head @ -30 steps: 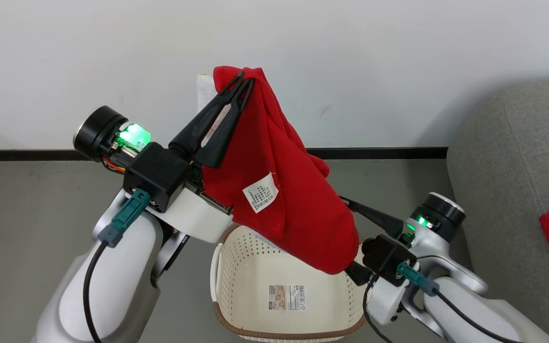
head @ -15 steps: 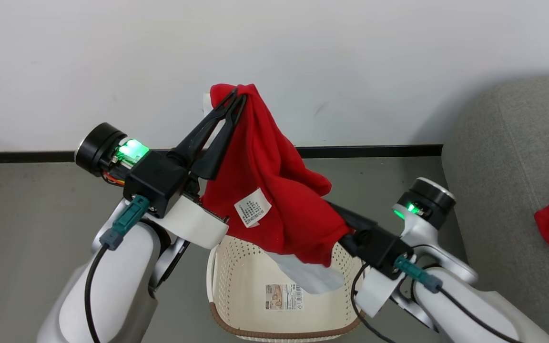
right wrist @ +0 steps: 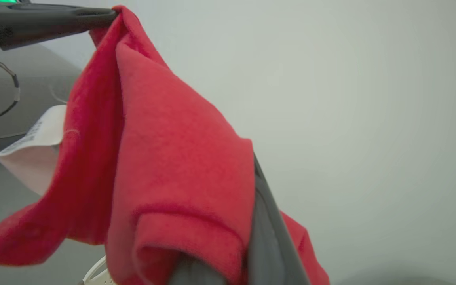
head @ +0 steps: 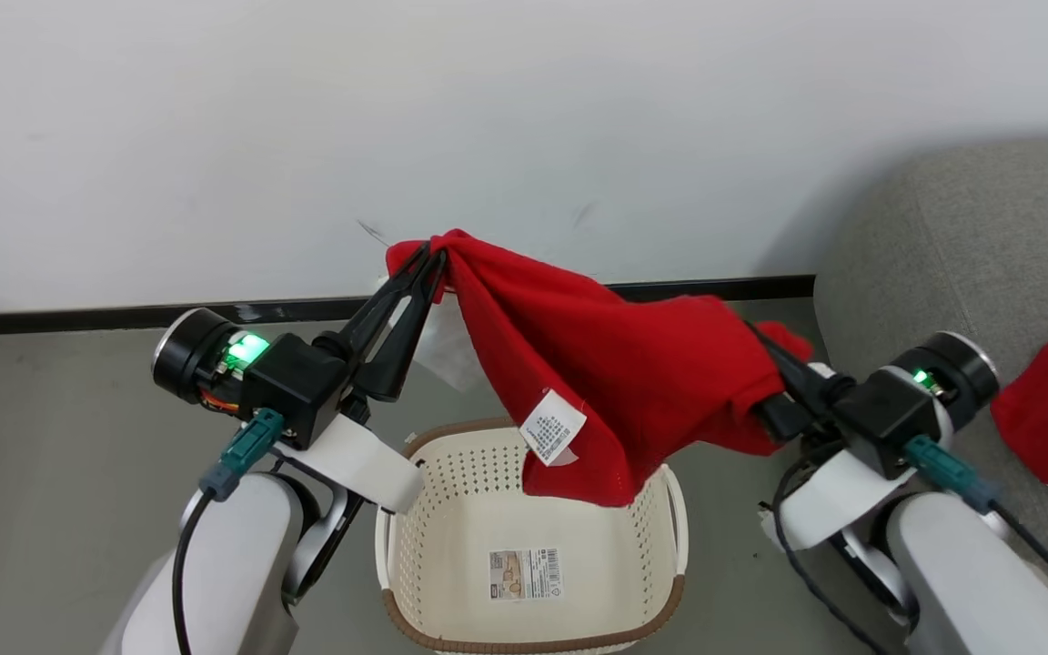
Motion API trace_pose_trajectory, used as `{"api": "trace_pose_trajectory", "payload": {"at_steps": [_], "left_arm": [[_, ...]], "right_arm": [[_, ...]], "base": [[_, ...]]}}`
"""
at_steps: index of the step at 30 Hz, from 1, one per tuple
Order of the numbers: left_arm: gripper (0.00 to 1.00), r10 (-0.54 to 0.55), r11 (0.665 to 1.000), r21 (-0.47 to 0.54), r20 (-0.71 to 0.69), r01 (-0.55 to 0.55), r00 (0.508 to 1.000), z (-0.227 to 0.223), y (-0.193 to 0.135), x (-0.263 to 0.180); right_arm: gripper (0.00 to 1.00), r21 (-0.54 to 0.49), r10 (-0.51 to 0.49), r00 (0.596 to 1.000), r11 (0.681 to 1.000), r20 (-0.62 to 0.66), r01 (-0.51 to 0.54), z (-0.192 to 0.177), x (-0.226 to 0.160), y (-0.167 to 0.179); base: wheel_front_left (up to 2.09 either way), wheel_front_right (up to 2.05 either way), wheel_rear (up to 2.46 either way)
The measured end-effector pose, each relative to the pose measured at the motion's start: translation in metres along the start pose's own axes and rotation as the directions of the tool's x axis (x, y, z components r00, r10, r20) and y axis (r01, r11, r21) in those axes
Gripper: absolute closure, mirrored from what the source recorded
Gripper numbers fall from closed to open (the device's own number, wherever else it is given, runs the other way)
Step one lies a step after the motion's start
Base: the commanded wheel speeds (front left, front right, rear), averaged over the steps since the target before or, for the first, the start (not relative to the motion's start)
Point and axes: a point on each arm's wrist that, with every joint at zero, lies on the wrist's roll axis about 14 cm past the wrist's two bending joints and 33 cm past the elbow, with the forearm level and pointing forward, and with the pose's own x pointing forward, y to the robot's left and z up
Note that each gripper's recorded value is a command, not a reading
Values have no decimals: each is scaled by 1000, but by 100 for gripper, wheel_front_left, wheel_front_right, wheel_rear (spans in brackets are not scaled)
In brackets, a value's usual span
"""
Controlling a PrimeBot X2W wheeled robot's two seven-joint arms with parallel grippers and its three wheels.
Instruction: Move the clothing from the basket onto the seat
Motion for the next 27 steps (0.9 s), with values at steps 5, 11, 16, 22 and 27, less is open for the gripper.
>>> {"api": "trace_pose_trajectory", "payload": {"at_steps": [5,11,16,22,27], "left_arm": [[54,-8,999,-51,-24,7,1000,-9,-9,-3],[0,-32,993,-114,-23,29,999,-12,-24,-3],[0,-48,987,-157,-26,43,999,-16,-34,-6],[0,-113,975,-194,-10,109,994,-15,-59,-6],[0,-180,958,-227,-4,175,984,-16,-84,-9]], "right_arm": [[100,-35,-115,993,993,17,116,10,-14,-40],[100,-95,-258,965,961,49,261,27,-39,-89],[100,-135,-367,929,919,48,370,34,-70,-120],[100,-168,-457,889,875,30,455,36,-106,-138],[100,-200,-525,851,832,20,518,40,-136,-150]], "base": [[0,0,0],[0,0,0],[0,0,0],[0,0,0],[0,0,0]]}}
